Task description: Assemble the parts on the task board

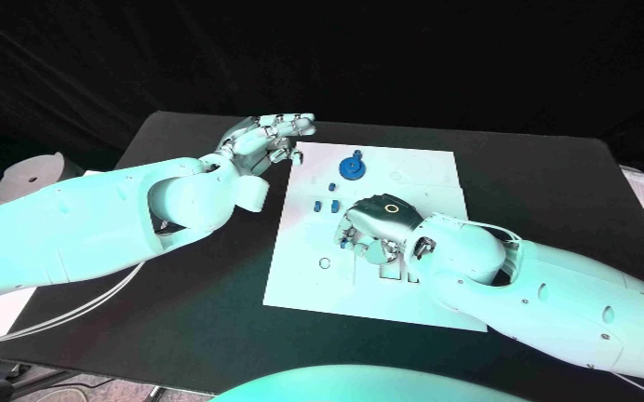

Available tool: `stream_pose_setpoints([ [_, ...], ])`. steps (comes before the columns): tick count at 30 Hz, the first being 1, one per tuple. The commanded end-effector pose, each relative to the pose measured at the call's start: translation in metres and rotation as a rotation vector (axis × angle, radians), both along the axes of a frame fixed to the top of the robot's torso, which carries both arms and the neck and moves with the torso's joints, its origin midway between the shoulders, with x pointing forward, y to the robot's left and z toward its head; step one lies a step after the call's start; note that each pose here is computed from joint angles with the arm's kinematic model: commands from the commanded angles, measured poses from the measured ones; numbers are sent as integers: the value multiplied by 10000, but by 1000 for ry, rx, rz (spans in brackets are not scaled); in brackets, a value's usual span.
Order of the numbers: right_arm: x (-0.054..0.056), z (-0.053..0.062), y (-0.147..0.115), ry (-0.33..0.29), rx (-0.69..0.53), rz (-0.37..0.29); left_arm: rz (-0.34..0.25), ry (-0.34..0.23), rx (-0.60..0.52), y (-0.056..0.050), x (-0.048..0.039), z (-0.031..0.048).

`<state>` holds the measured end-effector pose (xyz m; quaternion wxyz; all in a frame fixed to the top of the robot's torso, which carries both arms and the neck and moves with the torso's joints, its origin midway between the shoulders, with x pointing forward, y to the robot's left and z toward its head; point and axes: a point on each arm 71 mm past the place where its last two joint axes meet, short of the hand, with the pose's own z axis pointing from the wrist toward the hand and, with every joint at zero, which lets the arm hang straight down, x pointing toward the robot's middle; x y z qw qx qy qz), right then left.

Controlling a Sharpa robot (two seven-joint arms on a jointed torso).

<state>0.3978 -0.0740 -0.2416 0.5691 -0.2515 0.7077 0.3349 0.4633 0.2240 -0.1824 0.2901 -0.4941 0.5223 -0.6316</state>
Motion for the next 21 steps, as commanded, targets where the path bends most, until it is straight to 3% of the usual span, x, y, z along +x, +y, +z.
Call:
stream_pose_setpoints([
  [1,-18,-72,9,16,-77,2,-19,-7,-12,-28,-7,13],
  [21,10,-28,1,-47,-2,-38,-26,-11,-2,-25,-5,11],
])
